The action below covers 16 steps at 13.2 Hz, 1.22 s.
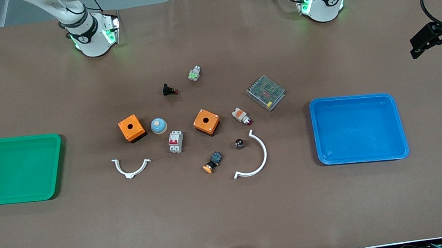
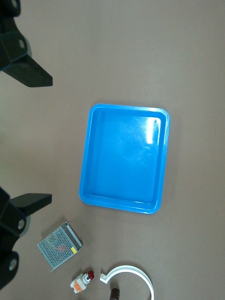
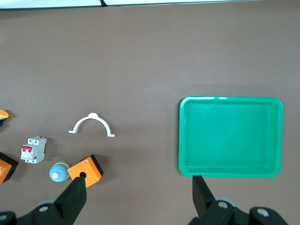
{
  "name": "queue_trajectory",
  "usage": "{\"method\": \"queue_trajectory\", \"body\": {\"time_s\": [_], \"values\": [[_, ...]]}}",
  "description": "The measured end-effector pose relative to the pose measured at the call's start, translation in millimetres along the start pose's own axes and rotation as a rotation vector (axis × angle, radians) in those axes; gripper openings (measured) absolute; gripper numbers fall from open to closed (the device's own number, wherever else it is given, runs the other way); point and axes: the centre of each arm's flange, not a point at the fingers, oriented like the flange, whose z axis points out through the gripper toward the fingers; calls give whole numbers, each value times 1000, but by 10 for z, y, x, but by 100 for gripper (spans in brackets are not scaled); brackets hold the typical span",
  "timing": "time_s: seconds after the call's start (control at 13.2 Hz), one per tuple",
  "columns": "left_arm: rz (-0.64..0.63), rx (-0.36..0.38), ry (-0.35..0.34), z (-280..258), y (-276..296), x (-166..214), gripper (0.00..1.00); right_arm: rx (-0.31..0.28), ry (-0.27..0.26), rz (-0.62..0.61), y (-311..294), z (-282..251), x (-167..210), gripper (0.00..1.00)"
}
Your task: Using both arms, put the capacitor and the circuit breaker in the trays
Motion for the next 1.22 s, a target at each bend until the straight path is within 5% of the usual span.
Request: {"method": "queue_trajectory", "body": {"time_s": [0.53,0.84,1.22], "values": [[37,-1,-26,157,203,71,100,0,0,0,1,1,0,100],[127,-10,-23,523,992,227,100,0,-3,-1,-6,8,1,100],[23,-28,-24,1338,2295,302,100,9,-38,-63,-362,137,21,100]]}}
